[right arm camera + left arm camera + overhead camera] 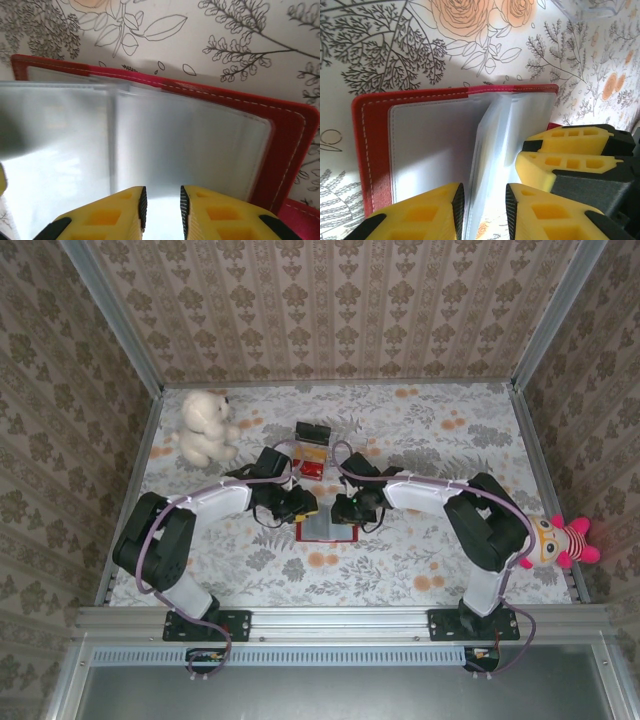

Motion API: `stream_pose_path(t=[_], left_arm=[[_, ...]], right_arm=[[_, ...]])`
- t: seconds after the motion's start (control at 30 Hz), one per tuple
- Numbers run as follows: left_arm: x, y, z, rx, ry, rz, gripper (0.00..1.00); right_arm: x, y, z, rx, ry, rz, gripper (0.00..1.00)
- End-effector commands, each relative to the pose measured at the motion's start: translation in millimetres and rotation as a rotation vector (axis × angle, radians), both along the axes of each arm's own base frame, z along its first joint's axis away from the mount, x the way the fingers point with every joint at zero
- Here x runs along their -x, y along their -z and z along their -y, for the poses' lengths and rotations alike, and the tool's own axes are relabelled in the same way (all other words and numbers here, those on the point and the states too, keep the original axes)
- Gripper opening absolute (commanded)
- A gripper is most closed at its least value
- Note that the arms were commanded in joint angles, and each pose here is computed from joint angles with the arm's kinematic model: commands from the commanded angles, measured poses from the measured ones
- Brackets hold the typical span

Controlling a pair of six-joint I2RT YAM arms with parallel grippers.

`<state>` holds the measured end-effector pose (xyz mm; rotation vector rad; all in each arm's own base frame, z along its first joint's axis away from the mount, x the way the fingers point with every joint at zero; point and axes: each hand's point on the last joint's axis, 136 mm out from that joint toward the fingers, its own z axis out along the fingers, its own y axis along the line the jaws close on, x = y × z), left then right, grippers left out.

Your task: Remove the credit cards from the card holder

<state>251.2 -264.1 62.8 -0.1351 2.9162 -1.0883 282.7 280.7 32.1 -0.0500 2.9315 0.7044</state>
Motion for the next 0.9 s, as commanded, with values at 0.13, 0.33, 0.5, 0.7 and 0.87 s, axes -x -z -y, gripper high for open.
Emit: stream_pose_path(t=[0.13, 0.33, 0.5, 0.7, 0.87], left_arm=[[2, -9, 5, 0.056, 0.024, 0.013, 0.31], [5, 1, -9, -0.033, 0.016, -0.001, 0.35], [7, 15, -14, -0.069, 0.006, -0.035, 0.41], [6, 18, -12, -0.073, 0.008, -0.042, 0.48], [7, 21, -11, -0.076, 0.007, -0.051, 0.52]], right_arm=[[-3, -29, -1, -0.078, 0.01, 0.054, 0.31], [-3, -26, -5, -0.096, 0.003, 0.041, 0.32], [0, -14, -4, -0.074, 0.0, 0.007, 0.32], [3, -3, -3, -0.055, -0.003, -0.022, 0.32], [4, 4, -3, -0.044, -0.006, -0.044, 0.32]])
